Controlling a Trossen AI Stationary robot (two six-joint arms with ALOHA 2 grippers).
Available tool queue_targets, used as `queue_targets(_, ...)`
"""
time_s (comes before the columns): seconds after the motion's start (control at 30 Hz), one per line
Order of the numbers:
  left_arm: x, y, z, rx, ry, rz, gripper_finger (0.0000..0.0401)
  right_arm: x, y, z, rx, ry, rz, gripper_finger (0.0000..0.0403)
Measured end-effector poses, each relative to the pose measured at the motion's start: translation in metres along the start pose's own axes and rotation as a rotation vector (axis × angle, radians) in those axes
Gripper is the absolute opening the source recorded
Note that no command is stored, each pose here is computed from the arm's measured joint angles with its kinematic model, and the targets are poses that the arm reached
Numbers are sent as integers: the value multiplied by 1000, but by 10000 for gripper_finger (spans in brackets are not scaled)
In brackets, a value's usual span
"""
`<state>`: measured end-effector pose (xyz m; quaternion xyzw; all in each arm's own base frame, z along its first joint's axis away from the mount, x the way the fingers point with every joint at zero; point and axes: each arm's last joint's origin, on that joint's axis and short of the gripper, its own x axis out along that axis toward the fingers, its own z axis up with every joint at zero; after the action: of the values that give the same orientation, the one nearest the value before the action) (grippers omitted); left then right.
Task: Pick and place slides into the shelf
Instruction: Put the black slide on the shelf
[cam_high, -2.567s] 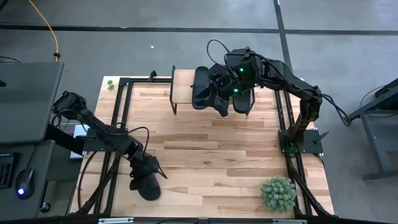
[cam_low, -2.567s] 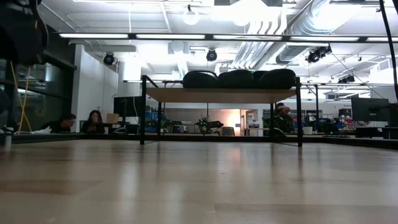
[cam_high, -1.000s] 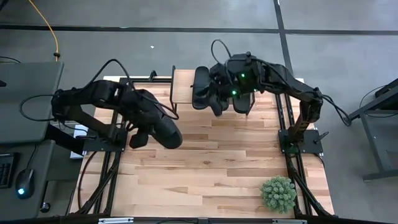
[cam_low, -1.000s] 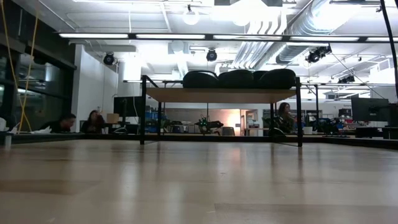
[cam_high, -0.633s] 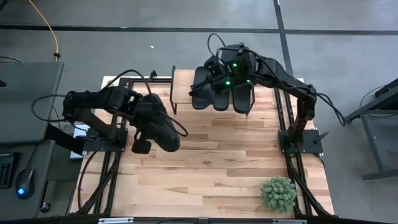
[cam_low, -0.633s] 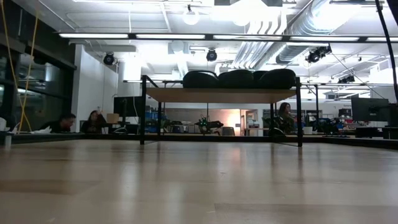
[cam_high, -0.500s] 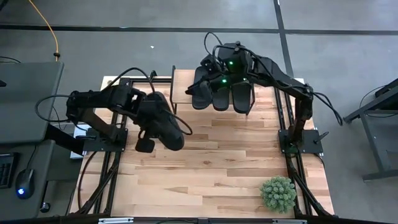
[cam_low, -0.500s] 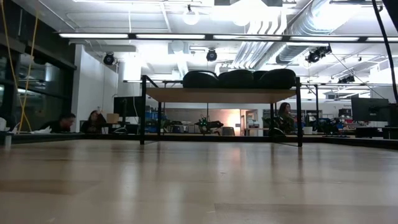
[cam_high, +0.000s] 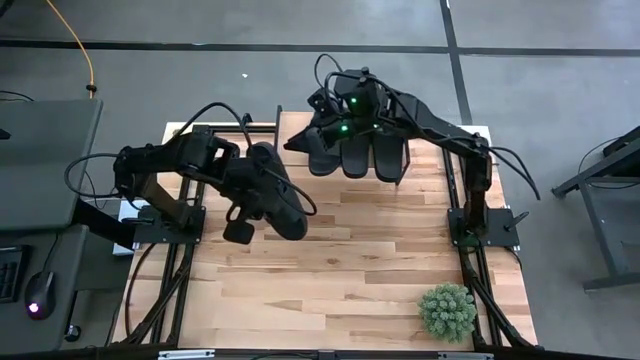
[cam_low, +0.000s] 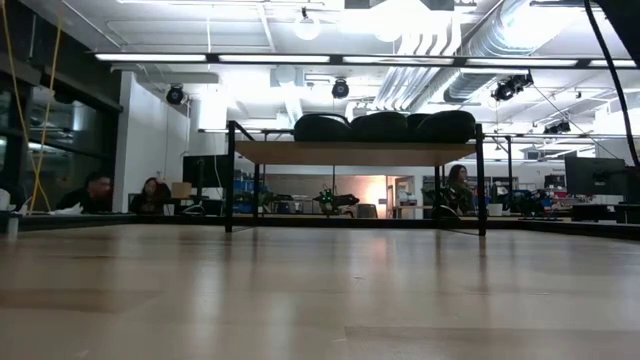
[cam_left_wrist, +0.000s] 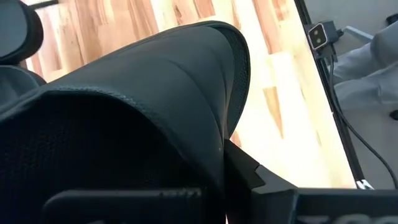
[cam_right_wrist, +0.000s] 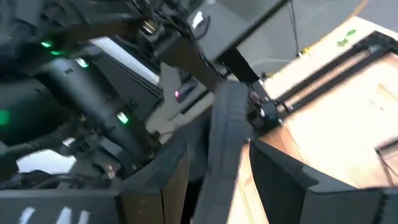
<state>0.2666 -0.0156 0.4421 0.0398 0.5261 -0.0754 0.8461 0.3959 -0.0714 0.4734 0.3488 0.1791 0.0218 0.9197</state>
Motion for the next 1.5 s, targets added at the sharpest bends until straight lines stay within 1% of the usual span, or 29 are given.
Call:
queue_targets(0.1,3,1,3,8,-3,5,9,3,-1,0,-1,-1,2,173)
queue_targets(0.3,6,1,4,35,4,5,7,13,-5,1,-4,-21,6,214)
queue_targets(0.4,9,1,6,48,12,4,8,20,-7,0,17,-21,10,227)
queue_targets(0.53,11,2,8,81,5,5,10,31,-8,-4,13,-13,25,231)
queue_targets(0.9,11,2,9,102,-2,17,12,30,-7,-1,-1,-37,31,229)
queue_targets(1.0,8,2,9,105,-12,22,12,30,-7,-1,2,-39,34,216)
queue_targets(1.1,7,2,10,105,-27,24,12,30,-6,0,-1,-50,41,192)
queue_targets(1.33,7,2,12,116,-45,30,12,30,-6,1,10,-59,43,113)
queue_targets(1.5,7,3,12,130,-44,40,12,29,-5,2,13,-63,46,67)
